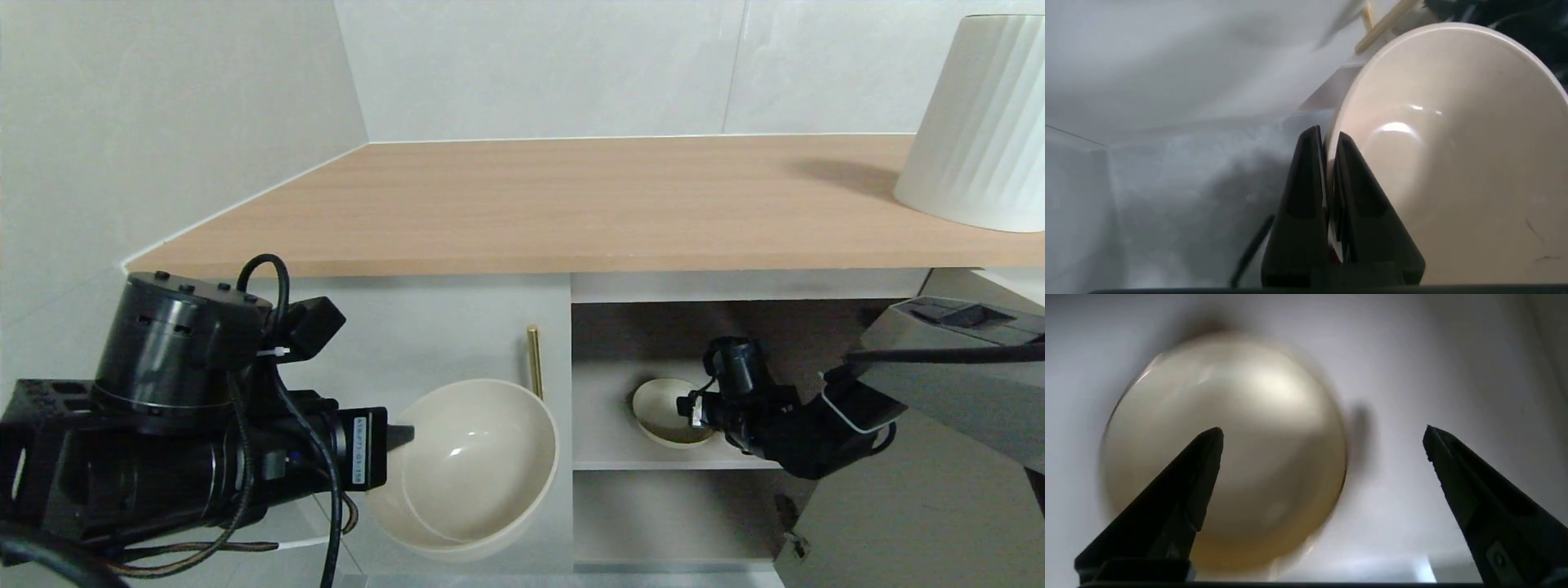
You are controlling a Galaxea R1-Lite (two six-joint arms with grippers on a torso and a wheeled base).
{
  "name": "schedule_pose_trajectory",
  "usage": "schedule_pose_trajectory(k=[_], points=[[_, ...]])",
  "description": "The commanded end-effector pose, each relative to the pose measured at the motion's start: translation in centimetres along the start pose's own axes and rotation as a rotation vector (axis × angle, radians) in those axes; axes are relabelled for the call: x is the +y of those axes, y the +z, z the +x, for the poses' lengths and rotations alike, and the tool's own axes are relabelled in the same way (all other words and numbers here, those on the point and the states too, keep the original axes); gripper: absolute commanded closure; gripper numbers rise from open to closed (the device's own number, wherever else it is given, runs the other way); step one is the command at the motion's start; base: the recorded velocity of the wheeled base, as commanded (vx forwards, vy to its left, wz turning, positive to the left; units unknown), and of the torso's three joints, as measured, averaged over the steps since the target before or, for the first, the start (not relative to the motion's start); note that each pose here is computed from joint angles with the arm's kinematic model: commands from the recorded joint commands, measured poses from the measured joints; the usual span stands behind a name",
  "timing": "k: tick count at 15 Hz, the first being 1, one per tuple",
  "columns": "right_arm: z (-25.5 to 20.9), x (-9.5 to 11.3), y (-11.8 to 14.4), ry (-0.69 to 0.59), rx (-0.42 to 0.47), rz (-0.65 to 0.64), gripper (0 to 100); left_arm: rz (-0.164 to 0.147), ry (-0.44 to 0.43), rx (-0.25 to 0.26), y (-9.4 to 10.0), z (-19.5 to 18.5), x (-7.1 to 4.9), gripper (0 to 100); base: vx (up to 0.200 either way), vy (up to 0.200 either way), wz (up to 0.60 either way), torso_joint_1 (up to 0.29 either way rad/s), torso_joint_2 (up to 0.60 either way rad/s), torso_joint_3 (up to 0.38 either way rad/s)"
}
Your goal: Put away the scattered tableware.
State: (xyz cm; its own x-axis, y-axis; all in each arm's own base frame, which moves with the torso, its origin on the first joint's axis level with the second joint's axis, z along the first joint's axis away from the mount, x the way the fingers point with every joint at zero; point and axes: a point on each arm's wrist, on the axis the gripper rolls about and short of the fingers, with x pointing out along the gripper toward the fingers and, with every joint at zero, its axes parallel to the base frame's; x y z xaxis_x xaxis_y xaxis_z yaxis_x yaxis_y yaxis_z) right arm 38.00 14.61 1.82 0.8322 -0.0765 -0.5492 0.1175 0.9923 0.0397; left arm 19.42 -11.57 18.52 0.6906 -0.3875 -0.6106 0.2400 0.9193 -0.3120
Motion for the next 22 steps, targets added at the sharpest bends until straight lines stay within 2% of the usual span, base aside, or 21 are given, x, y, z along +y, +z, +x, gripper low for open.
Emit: schedule_pose_trajectory(k=[1, 2, 3, 5, 7, 9, 10, 12, 13, 16, 22], points=[[-9.7, 0.8, 1.9, 0.178, 0.041, -0.062, 0, 0.07, -0.019, 0.057, -1.7, 2.2, -0.6, 100, 0.0, 0.0, 0.0, 0.0, 0.0, 0.0], [-11.1, 0.7, 2.2, 0.215, 0.05, -0.07, 0, 0.085, -0.028, 0.052, -2.0, 2.8, -0.8, 100, 0.0, 0.0, 0.0, 0.0, 0.0, 0.0], [-14.8, 0.5, 3.3, 0.306, 0.07, -0.095, 0, 0.139, -0.028, 0.025, -2.4, 4.1, -1.0, 100, 0.0, 0.0, 0.0, 0.0, 0.0, 0.0], [-19.4, 0.2, 4.3, 0.409, 0.089, -0.137, 0, 0.183, 0.006, 0.025, -2.9, 5.7, -1.4, 100, 0.0, 0.0, 0.0, 0.0, 0.0, 0.0], [-21.4, -0.1, 4.8, 0.453, 0.065, -0.138, 0, 0.194, 0.013, 0.047, -3.4, 6.4, -1.6, 100, 0.0, 0.0, 0.0, 0.0, 0.0, 0.0], [-23.6, 0.6, 4.3, 0.508, 0.079, -0.181, 0, 0.239, -0.011, 0.112, -5.0, 7.4, -2.8, 100, 0.0, 0.0, 0.0, 0.0, 0.0, 0.0], [-24.1, 1.1, 3.7, 0.529, 0.097, -0.206, 0, 0.258, -0.031, 0.12, -5.6, 8.0, -3.4, 100, 0.0, 0.0, 0.0, 0.0, 0.0, 0.0], [-24.2, 1.4, 3.4, 0.54, 0.11, -0.221, 0, 0.261, -0.035, 0.116, -5.7, 8.4, -3.6, 100, 0.0, 0.0, 0.0, 0.0, 0.0, 0.0], [-24.7, 2.1, 2.5, 0.561, 0.141, -0.258, 0, 0.266, -0.028, 0.097, -5.9, 8.6, -3.8, 100, 0.0, 0.0, 0.0, 0.0, 0.0, 0.0], [-24.7, 3.0, 1.2, 0.572, 0.194, -0.309, 0, 0.278, -0.046, 0.093, -6.1, 8.4, -4.3, 100, 0.0, 0.0, 0.0, 0.0, 0.0, 0.0], [-23.0, 4.5, -0.3, 0.582, 0.272, -0.341, 0, 0.281, -0.056, 0.033, -5.8, 8.2, -5.1, 100, 0.0, 0.0, 0.0, 0.0, 0.0, 0.0]])
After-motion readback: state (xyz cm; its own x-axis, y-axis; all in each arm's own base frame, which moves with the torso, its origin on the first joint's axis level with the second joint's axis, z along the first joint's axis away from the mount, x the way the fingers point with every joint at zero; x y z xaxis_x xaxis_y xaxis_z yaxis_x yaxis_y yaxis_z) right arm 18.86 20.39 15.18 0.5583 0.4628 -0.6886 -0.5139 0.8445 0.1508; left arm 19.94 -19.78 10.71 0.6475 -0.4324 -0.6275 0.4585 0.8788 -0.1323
